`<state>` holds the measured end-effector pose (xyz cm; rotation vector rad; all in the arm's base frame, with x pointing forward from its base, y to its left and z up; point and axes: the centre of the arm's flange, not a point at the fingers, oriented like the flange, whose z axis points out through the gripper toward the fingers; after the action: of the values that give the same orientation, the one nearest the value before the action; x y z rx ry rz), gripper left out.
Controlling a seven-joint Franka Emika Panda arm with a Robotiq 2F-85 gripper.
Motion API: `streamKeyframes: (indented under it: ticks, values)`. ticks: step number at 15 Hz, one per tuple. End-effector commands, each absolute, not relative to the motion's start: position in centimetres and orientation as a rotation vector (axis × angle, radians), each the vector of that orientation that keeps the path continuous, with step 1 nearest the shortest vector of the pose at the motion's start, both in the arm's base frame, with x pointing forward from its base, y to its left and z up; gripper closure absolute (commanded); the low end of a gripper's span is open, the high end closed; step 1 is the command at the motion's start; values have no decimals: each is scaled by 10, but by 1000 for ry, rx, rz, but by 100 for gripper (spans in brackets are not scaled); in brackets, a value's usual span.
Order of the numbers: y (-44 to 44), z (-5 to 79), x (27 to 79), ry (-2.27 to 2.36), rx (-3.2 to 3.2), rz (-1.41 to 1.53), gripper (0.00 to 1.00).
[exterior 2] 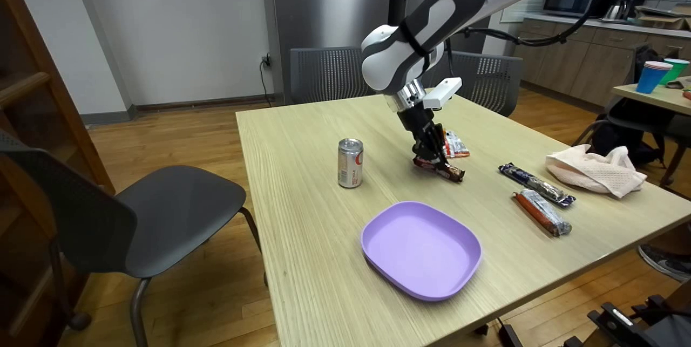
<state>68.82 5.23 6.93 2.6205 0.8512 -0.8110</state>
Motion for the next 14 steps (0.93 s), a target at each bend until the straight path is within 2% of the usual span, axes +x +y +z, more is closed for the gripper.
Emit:
streamKeyframes:
  ticks: [1, 14]
  values:
    - [56, 77, 691, 901, 2575, -830, 97]
    - [114, 126, 662, 874, 2577, -786, 97]
